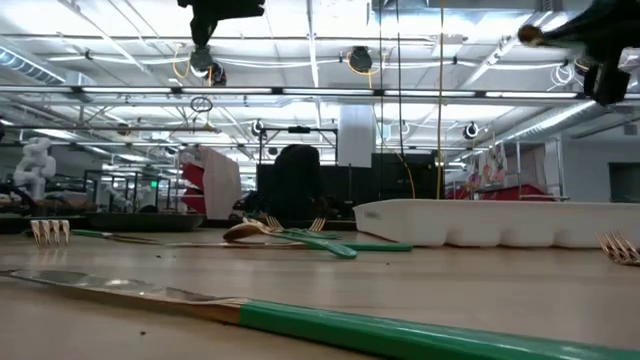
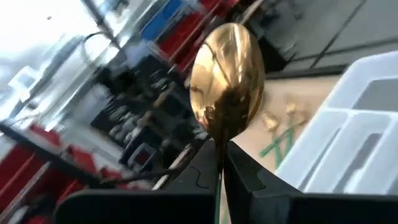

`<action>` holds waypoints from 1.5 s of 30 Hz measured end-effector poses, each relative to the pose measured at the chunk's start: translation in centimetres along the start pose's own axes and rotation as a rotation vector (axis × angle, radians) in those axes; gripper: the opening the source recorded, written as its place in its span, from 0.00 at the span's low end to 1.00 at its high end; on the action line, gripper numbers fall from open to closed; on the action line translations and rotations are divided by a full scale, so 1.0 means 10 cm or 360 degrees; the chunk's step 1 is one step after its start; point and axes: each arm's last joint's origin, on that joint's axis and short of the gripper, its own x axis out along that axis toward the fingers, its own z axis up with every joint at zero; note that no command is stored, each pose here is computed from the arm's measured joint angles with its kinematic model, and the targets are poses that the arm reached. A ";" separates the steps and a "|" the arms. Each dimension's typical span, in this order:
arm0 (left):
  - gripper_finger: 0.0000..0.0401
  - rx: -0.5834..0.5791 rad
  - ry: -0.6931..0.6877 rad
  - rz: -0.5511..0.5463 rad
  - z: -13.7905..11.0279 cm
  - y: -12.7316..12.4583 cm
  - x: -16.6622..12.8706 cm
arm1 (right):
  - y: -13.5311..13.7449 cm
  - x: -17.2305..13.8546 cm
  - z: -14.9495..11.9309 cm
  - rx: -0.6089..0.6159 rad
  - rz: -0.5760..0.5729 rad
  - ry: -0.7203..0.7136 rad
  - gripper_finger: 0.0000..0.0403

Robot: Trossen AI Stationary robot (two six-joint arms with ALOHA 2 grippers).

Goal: Sort silverware
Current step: Put the green spoon into the white silverware organizer

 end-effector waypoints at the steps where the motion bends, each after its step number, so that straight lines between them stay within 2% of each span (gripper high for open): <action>1: 0.20 -0.0001 0.0005 0.0004 0.00 0.00 0.01 | 0.02 0.00 0.02 -0.0038 0.0003 -0.0025 0.00; 3: 0.20 -0.0003 0.0002 0.0011 -0.01 0.01 0.03 | 0.04 0.00 0.03 -0.0170 0.0026 -0.0024 0.00; 8: 0.20 -0.0009 -0.0047 -0.0001 0.01 0.01 0.08 | 0.12 -0.01 0.10 -0.0272 0.0125 -0.0050 0.00; 12: 0.20 -0.0012 -0.0074 -0.0008 0.02 0.00 0.13 | 0.26 -0.02 0.26 -0.0249 0.0224 -0.0190 0.00; 14: 0.20 -0.0015 -0.0096 -0.0004 0.03 0.00 0.15 | 0.37 -0.02 0.30 -0.0351 0.0293 -0.0253 0.00; 16: 0.20 -0.0018 -0.0129 0.0005 0.04 0.00 0.17 | 0.49 -0.02 0.34 -0.0510 0.0536 -0.0302 0.00; 21: 0.20 -0.0027 -0.0194 -0.0001 0.06 -0.01 0.23 | 0.74 -0.13 0.44 -0.0818 0.1421 -0.0638 0.00; 23: 0.20 -0.0041 -0.0225 -0.0010 0.08 -0.02 0.25 | 0.77 -0.18 0.49 -0.0879 0.1597 -0.0696 0.00; 25: 0.20 -0.0078 -0.0254 -0.0016 0.09 -0.01 0.26 | 0.76 -0.17 0.48 -0.0924 0.1549 -0.0672 0.00; 28: 0.20 -0.0123 -0.0298 -0.0031 0.11 -0.02 0.29 | 0.71 -0.13 0.42 -0.0945 0.1365 -0.0535 0.00; 33: 0.20 -0.0129 -0.0333 -0.0043 0.12 -0.03 0.33 | 0.49 -0.17 0.46 -0.0735 0.1270 -0.0335 0.00; 36: 0.20 -0.0148 -0.0365 -0.0050 0.12 -0.03 0.37 | 0.45 -0.13 0.44 -0.0729 0.1001 -0.0295 0.00; 39: 0.20 -0.0176 -0.0369 -0.0050 0.11 -0.03 0.43 | 0.43 -0.12 0.37 -0.0770 0.1056 -0.0197 0.00; 41: 0.20 -0.0178 -0.0387 -0.0052 0.10 -0.02 0.48 | 0.43 -0.12 0.36 -0.0739 0.1053 -0.0217 0.00; 43: 0.20 -0.0199 -0.0396 -0.0035 0.08 -0.01 0.53 | 0.43 -0.12 0.44 -0.0590 0.0882 -0.0339 0.00; 45: 0.20 -0.0257 -0.0399 0.0030 0.05 0.03 0.60 | 0.39 -0.11 0.50 -0.0514 0.0599 -0.0415 0.00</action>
